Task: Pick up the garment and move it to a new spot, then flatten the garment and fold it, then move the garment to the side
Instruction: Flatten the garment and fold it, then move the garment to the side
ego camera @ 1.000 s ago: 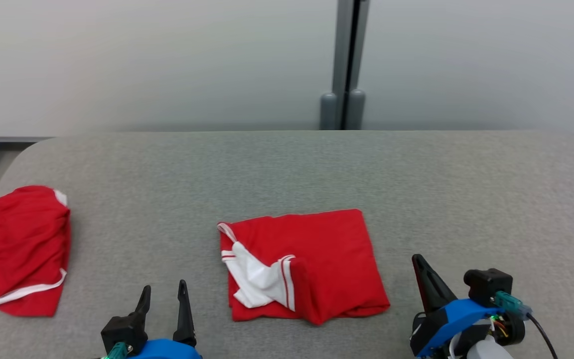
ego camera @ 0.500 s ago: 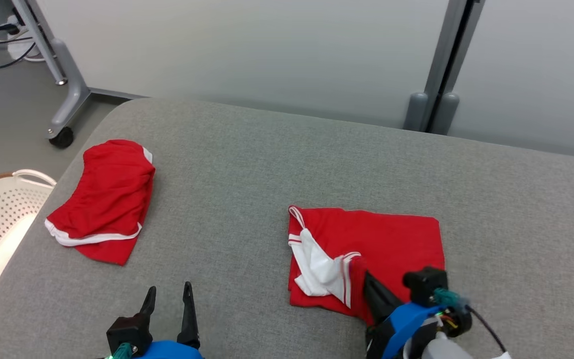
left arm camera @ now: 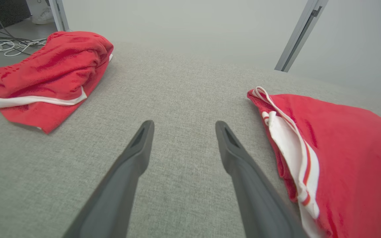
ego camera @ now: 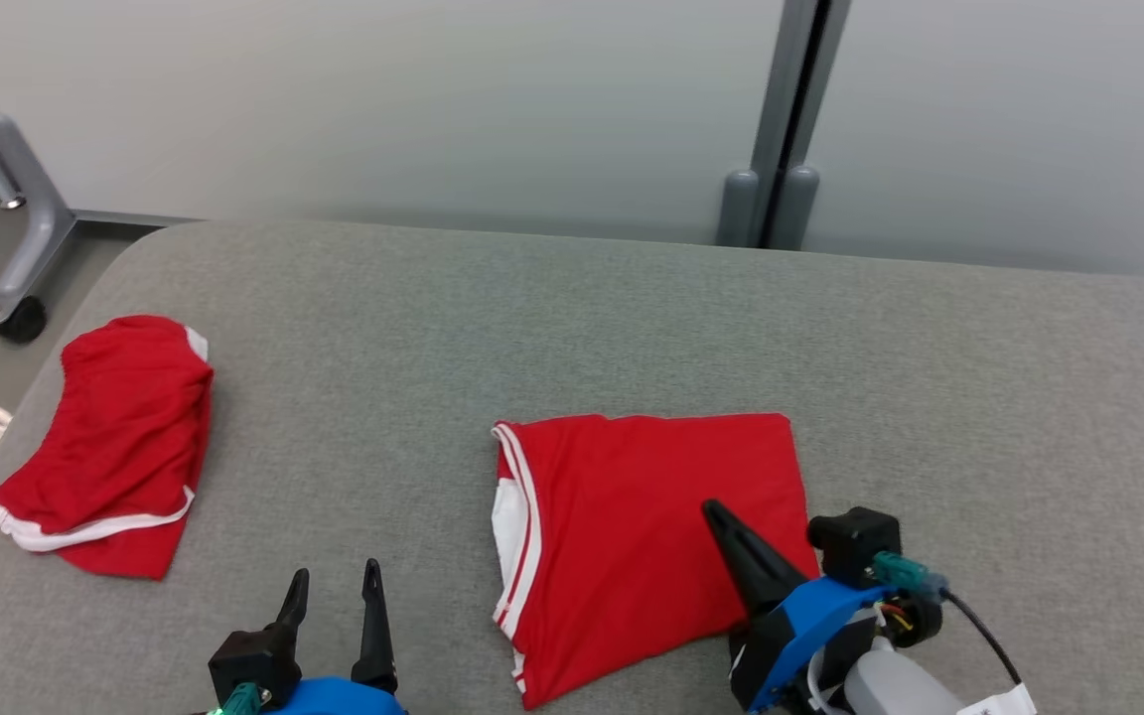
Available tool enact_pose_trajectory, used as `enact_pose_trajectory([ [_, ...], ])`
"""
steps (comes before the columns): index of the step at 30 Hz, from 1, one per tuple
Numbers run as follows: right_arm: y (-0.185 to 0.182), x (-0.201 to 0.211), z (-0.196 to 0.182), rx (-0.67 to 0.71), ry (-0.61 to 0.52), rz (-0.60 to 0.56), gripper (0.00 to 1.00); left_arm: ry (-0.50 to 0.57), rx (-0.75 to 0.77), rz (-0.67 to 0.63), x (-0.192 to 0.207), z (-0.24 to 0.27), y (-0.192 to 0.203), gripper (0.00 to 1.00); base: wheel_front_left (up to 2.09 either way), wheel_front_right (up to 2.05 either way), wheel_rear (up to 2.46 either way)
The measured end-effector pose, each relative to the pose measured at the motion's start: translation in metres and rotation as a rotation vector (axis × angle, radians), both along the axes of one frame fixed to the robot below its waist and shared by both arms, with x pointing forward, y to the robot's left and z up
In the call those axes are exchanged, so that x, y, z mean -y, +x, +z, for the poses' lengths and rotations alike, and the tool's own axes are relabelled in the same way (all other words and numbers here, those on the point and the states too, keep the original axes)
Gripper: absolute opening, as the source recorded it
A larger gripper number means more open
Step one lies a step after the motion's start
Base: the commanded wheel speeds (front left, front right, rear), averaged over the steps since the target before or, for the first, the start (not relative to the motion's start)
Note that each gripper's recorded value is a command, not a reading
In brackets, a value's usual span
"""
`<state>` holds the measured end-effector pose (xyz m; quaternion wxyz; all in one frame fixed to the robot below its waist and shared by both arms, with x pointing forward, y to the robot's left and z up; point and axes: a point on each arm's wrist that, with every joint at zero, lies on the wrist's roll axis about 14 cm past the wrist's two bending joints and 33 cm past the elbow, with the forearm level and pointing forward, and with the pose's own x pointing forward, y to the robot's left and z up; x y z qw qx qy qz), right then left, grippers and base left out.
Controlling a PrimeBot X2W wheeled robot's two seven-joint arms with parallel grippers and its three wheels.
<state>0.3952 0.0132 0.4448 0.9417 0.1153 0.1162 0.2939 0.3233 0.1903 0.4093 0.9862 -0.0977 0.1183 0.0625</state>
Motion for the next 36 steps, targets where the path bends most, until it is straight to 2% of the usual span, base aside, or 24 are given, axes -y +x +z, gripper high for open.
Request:
enact_pose_trajectory([
  [3,0.011,0.036,0.005,0.025,-0.014,-0.115,0.0,0.001,0.008,-0.033,0.01,0.002,0.008,1.0,0.0,0.0,0.0],
  [8,0.007,0.095,-0.002,0.019,-0.038,-0.287,0.0,0.011,0.02,-0.078,0.024,0.006,0.02,1.0,0.0,0.0,0.0],
  [13,0.0,0.137,-0.002,0.03,-0.058,-0.409,0.0,0.02,0.029,-0.109,0.033,0.008,0.027,1.0,0.0,0.0,0.0],
  [14,-0.001,0.144,-0.001,0.032,-0.058,-0.428,0.04,0.021,0.029,-0.112,0.034,0.009,0.028,1.0,0.0,0.0,0.0],
  [16,-0.005,0.153,-0.001,0.034,-0.057,-0.455,1.0,0.023,0.032,-0.118,0.036,0.01,0.03,1.0,0.0,0.0,0.0],
  [23,-0.011,0.172,0.004,0.05,-0.05,-0.515,1.0,0.039,0.035,-0.129,0.038,0.01,0.032,1.0,0.0,0.0,0.0],
  [36,-0.018,0.177,0.009,0.072,-0.06,-0.527,1.0,0.064,0.032,-0.128,0.035,0.01,0.026,1.0,0.0,0.0,0.0],
])
